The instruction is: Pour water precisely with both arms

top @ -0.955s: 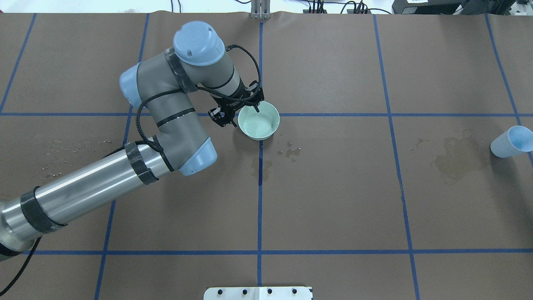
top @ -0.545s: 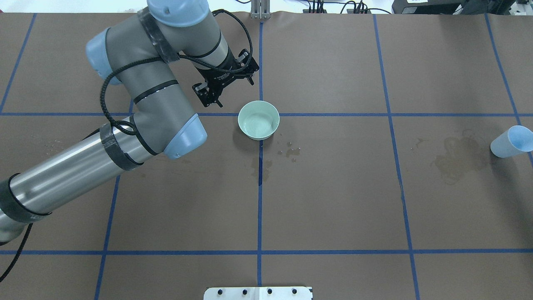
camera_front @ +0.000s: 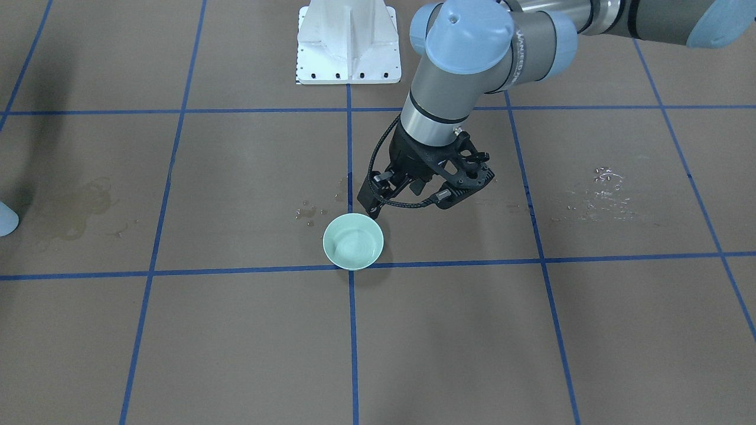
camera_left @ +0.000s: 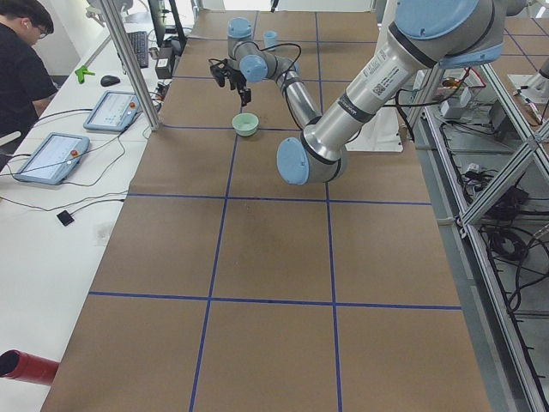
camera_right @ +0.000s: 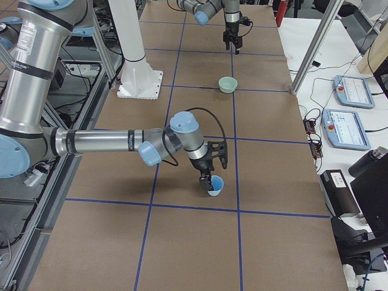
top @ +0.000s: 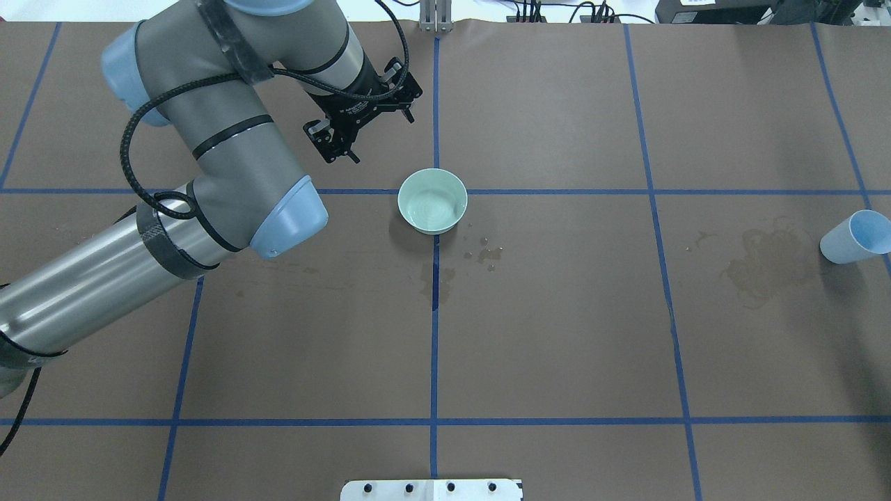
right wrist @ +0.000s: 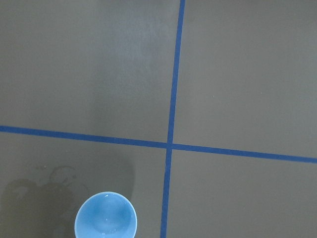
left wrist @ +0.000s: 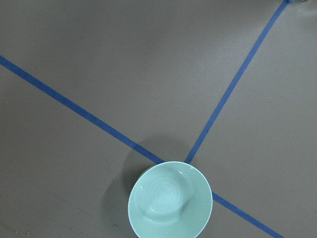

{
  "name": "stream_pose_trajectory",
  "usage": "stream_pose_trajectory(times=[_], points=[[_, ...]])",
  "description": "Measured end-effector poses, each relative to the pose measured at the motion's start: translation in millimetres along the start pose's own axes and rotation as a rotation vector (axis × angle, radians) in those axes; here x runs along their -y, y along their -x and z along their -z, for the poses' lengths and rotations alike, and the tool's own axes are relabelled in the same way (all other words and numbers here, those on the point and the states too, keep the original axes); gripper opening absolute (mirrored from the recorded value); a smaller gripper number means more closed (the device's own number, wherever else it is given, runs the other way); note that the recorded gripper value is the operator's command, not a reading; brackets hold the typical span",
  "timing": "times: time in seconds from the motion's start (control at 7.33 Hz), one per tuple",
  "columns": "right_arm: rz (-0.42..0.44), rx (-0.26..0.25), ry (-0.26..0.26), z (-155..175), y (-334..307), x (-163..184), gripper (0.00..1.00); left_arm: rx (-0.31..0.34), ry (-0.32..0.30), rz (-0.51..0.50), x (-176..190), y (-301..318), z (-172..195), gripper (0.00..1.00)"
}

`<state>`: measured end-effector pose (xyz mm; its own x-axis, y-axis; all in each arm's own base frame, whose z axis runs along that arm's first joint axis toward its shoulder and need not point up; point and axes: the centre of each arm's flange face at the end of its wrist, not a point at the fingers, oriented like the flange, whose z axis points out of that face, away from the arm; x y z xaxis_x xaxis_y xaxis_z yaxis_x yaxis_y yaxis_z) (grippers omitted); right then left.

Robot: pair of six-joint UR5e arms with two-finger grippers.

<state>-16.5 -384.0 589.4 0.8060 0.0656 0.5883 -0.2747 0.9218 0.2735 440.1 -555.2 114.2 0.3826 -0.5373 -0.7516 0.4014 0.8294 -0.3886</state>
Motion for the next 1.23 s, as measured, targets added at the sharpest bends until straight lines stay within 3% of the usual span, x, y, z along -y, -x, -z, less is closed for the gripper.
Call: stream_pose_trajectory(times=[0.27, 0.55, 1.09, 1.23], points=[[-0.07, 0.007, -0.047, -2.8, 15.9, -31.2, 1.0, 0.002, -0.001, 0.007, 1.1, 4.1, -0.9, 1.0], [-0.108, -0.02, -0.113, -12.5, 31.0, -62.5, 1.0, 0.01, -0.001, 0.012, 0.8, 6.6, -4.0, 1.0], [-0.093, -0.142, -0.268, -58.7, 60.9, -107.5, 1.0, 0.033, 0.002, 0.016, 2.5, 18.1, -15.8, 1.0], [-0.098, -0.153, -0.314, -73.1, 73.3, -121.6, 1.0, 0.035, 0.002, 0.012, 3.5, 20.6, -17.6, 1.0]])
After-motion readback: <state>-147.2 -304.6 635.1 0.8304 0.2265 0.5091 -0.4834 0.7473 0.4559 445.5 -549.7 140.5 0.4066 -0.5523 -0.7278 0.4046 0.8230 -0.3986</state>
